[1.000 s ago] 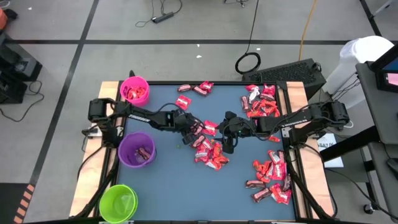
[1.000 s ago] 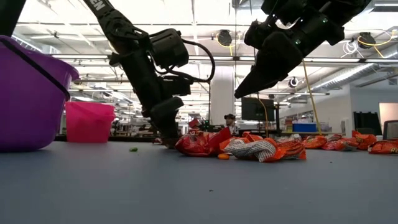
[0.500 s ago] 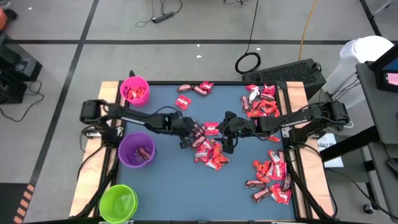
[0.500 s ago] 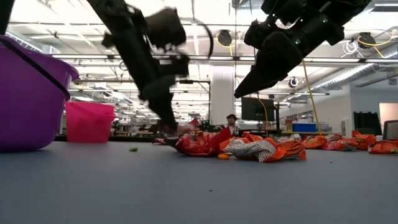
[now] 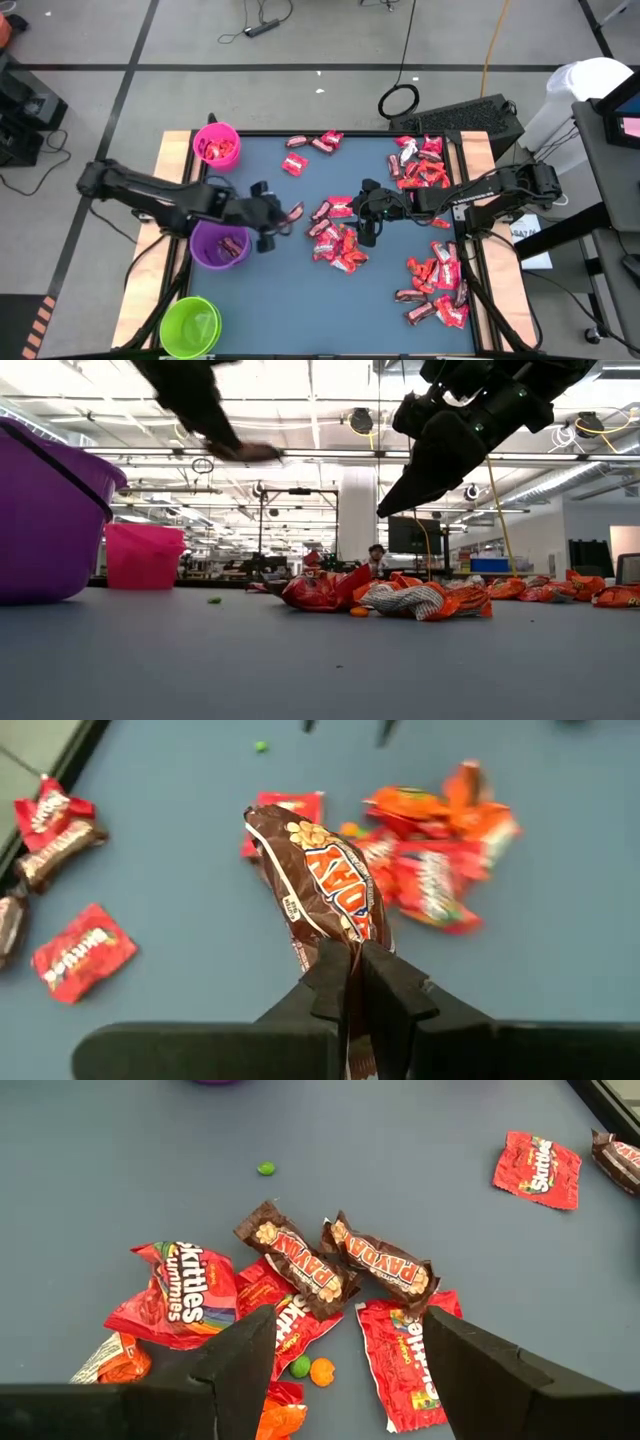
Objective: Organize candy in baskets
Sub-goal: Put the brown chocolate into the violet bucket
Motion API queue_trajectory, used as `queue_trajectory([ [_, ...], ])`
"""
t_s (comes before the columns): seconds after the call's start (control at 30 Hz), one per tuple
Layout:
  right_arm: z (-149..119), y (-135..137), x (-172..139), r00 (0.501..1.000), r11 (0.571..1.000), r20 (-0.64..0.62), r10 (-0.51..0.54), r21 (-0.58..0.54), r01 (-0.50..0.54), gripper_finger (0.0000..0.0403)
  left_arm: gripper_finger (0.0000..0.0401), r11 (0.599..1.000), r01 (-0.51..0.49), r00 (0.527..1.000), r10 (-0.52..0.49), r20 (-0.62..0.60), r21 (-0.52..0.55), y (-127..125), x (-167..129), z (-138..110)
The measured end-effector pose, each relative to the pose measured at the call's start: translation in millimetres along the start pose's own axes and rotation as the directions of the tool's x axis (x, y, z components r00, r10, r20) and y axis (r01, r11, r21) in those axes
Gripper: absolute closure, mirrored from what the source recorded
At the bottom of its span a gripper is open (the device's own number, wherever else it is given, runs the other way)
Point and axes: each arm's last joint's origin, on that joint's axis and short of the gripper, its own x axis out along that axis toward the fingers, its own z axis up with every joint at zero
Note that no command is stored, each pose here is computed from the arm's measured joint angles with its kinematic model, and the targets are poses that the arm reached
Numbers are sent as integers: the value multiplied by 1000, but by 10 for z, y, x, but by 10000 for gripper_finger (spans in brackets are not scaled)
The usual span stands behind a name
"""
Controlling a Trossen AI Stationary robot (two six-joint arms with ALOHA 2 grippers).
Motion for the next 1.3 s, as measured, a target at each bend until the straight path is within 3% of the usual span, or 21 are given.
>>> queue_trajectory([
  [0.17, 5, 0, 0, 1000, 1000, 5, 0, 4, 0, 163, 375, 993, 98, 995, -100, -14, -66, -31, -429, -144],
  [0.33, 6, 0, 0, 1000, 1000, 6, 0, 4, 0, 163, 375, 983, 102, 988, -117, -97, -151, 21, -700, -342],
  [0.63, 8, 1, 0, 1000, 1000, 9, 1, 4, -1, 163, 374, 952, 76, 924, -179, -338, -297, 71, -922, -648],
  [0.83, 8, 0, 0, 1000, 1000, 8, 0, 4, -1, 163, 374, 927, 77, 890, -230, -394, -367, 42, -983, -716],
  [1.1, 13, 1, 0, 1000, 1000, 13, 1, 5, -1, 163, 374, 962, 121, 875, -221, -431, -247, 11, -932, -795],
  [1.3, 13, 2, 0, 1000, 1000, 13, 1, 5, -1, 163, 374, 967, 95, 889, -190, -418, -237, 21, -922, -794],
])
